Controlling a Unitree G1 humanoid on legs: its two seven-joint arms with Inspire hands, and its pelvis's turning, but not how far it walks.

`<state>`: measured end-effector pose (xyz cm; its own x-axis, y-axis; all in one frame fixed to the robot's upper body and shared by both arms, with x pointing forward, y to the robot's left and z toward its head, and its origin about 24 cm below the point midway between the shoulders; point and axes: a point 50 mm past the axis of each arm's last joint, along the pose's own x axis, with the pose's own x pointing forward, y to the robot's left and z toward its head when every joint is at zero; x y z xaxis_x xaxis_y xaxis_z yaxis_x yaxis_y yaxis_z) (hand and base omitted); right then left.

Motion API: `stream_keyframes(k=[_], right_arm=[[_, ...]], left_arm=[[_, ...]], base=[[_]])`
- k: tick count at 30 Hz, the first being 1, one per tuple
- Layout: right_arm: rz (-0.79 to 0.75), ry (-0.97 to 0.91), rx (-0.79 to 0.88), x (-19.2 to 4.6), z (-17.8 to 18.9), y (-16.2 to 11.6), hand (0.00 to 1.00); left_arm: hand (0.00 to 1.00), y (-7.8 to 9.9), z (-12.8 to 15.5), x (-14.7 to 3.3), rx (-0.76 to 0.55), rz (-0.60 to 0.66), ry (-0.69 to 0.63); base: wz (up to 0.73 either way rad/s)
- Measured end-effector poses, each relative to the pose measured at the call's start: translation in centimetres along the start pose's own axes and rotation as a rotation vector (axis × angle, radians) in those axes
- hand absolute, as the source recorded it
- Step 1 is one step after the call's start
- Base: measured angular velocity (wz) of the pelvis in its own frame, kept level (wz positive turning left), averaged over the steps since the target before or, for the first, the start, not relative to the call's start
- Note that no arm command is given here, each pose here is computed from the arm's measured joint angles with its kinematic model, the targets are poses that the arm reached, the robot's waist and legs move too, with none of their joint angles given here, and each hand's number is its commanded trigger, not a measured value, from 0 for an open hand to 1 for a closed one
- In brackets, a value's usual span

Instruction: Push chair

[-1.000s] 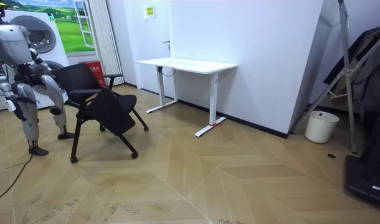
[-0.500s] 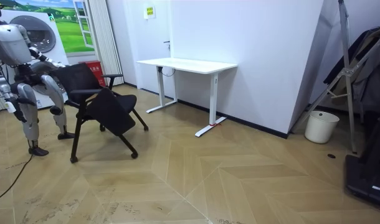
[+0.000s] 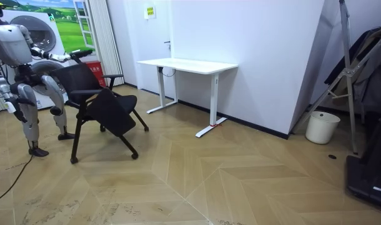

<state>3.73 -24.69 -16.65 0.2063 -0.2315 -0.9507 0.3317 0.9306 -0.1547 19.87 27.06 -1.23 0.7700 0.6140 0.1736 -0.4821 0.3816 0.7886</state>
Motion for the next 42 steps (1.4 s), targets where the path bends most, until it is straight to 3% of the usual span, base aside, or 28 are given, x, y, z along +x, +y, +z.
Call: stream_keyframes(k=[7,14,19,22,42], right_arm=[[0.041,-0.014,0.000,0.0,0.2,0.3,0.00],[0.088,-0.017,-0.011,0.0,0.4,0.7,0.00],[0.105,-0.021,-0.025,0.0,0.6,0.7,0.00],[0.101,-0.024,-0.036,0.0,0.6,0.7,0.00],[0.064,-0.056,-0.054,0.2,1.5,0.6,0.00]], left_arm=[[0.00,-1.8,2.9,-0.8,0.019,-0.088,-0.154],[0.00,-2.1,4.5,-1.2,0.043,-0.116,-0.245],[0.00,-2.7,7.0,-2.1,0.076,-0.203,-0.412],[0.00,-2.7,7.1,-2.1,0.120,-0.225,-0.466],[0.00,-2.6,7.7,-2.2,0.169,-0.264,-0.548]], base=[[0.00],[-0.06],[-0.01],[0.00],[0.00]])
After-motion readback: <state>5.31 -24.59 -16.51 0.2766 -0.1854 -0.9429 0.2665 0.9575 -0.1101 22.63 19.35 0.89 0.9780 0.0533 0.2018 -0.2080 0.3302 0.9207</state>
